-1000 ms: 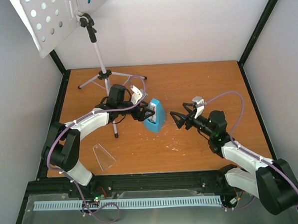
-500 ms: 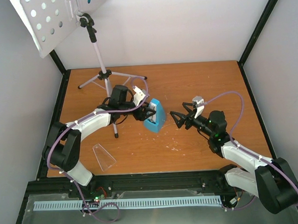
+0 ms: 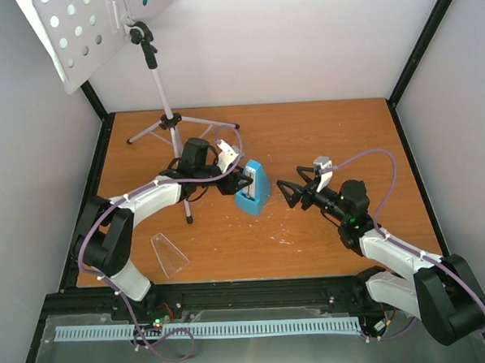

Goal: Pack up the instrument practice props

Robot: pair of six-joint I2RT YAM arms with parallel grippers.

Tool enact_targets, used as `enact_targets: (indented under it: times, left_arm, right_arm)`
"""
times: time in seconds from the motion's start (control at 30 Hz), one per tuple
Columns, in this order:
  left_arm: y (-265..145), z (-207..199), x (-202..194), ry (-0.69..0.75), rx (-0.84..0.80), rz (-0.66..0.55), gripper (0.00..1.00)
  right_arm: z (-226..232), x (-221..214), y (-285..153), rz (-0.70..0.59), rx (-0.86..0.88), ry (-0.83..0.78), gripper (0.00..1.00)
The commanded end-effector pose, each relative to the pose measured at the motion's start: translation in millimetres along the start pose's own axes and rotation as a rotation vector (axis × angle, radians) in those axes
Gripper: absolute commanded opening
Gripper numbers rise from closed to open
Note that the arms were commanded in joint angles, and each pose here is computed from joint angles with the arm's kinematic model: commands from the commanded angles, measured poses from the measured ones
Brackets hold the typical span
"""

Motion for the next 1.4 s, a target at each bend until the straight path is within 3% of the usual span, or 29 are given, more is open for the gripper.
enact_targets:
  times: [0.0,0.23,0.3,0.37,0.43,0.6,0.8,0.87,1.03,1.2,1.37]
  left_arm:
    - [9,-3,1,0.032,-0.038,0.012,0.52]
    - [6,-8,3,0.046,-0.063,0.008,0.50]
    - [4,-12,5,0.045,-0.086,0.003,0.55]
    - [1,-19,8,0.051,-0.102,-0.006,0.69]
    - [-1,-27,11,0.053,-0.121,-0.014,0.74]
    - [-5,-51,12,0.027,-0.163,-0.023,0.80]
    - [-9,-71,-11,-0.075,-0.102,-0.054,0.82]
    - [-15,-76,-14,-0.116,-0.056,-0.098,0.83]
    - [-57,-87,-16,-0.150,0.016,-0.354,0.83]
    - [-34,-74,-29,-0.229,0.015,-0.204,0.86]
    - [-13,-57,-28,-0.327,0.024,-0.263,0.93]
  right_arm:
    - [1,-1,-1,-0.021,0.020,0.008,1.00]
    - [2,-1,-1,-0.019,0.021,0.000,1.00]
    - [1,-1,-1,-0.016,0.014,0.002,1.00]
    - [1,-1,-1,-0.015,0.010,0.006,1.00]
    - [1,0,-2,-0.013,0.008,0.010,1.00]
    - [0,2,-4,0.002,-0.025,0.022,1.00]
    - [1,3,-12,0.050,-0.063,0.047,1.00]
    - [2,5,-16,0.069,-0.078,0.057,1.00]
    - [2,-1,-22,0.145,-0.115,0.131,0.94]
    - [6,-24,-18,0.254,-0.057,0.289,0.84]
    - [12,-53,-16,0.310,-0.009,0.375,0.82]
Point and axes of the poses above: each gripper's point midway between its finger pads, its own y axis out along the fingers, its own z axis along the line the jaws close on, x = y × z, the point moved 9 cm from there along -y, back along the fingers, and after that the axes turned 13 degrees about -y, right-handed, at the moved point
